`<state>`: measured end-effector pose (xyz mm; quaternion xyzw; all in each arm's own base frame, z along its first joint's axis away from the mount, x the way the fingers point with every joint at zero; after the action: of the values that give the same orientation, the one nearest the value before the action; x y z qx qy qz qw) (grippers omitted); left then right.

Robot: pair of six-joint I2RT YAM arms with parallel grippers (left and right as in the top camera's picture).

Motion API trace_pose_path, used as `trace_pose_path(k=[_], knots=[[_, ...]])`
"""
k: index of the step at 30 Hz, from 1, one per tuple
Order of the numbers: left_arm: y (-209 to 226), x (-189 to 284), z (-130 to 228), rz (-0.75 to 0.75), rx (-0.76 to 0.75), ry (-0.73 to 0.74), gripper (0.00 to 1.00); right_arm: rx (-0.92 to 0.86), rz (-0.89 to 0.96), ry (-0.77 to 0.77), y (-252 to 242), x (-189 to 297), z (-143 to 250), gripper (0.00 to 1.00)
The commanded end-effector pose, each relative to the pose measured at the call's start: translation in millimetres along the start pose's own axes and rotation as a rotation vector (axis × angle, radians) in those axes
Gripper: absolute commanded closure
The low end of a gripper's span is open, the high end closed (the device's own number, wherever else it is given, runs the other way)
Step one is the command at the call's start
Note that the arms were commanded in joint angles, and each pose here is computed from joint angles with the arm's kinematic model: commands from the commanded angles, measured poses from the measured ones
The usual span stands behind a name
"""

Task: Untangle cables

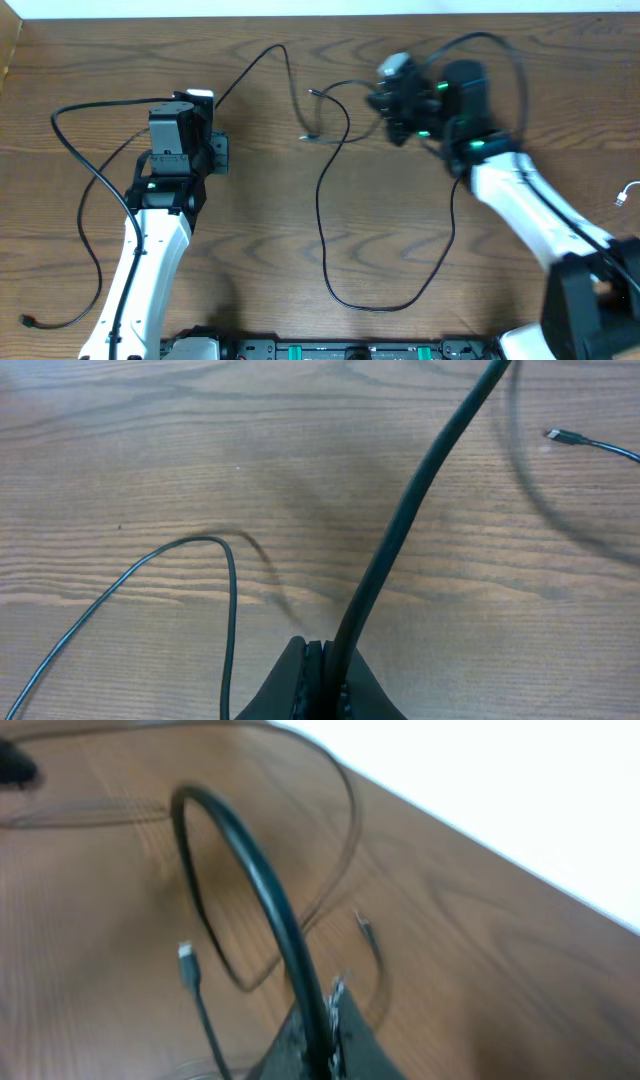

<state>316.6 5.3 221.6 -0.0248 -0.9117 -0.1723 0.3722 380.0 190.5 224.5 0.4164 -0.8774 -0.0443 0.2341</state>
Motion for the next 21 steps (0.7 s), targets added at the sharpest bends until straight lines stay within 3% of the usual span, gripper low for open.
trace_pose_path(k=[1, 9, 10, 11, 13, 14, 21], knots=[[1.2, 1.6, 1.6, -0.005, 0.008, 0.003, 0.93, -0.028, -0.089, 0.018, 31.4, -36.2, 14.6, 0.99], [0.6, 1.6, 3.9, -0.001, 0.007, 0.016, 0.93, -0.002, -0.155, 0.105, 85.6, -91.7, 63.5, 0.99], [0.5, 1.6, 4.2, 0.0, 0.007, 0.018, 0.93, -0.002, -0.14, 0.118, 87.4, -94.2, 67.7, 0.88], [0.4, 1.6, 4.5, 0.001, 0.006, 0.02, 0.93, -0.002, -0.123, 0.128, 88.0, -95.3, 70.4, 0.71], [0.3, 1.6, 4.7, 0.001, 0.006, 0.021, 0.93, -0.004, -0.105, 0.139, 87.5, -95.4, 72.6, 0.16], [0.3, 1.6, 4.6, 0.001, 0.006, 0.021, 0.92, -0.005, -0.105, 0.139, 87.3, -94.9, 72.2, 0.01], [0.3, 1.6, 4.6, 0.001, 0.006, 0.021, 0.92, -0.038, -0.065, 0.167, 71.1, -87.4, 72.0, 0.01]])
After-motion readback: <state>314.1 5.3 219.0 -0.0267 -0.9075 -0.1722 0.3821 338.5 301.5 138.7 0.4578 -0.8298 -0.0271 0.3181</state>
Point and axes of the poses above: each gripper's point midway between its finger pads, its own x axis back along the fingers, its own y axis along the line the jaws close on, z = x × y, the point moved 8 cm from there along x, back along the fingers, and after that the axes turned 14 degrees about -x, right-handed, at the moved point
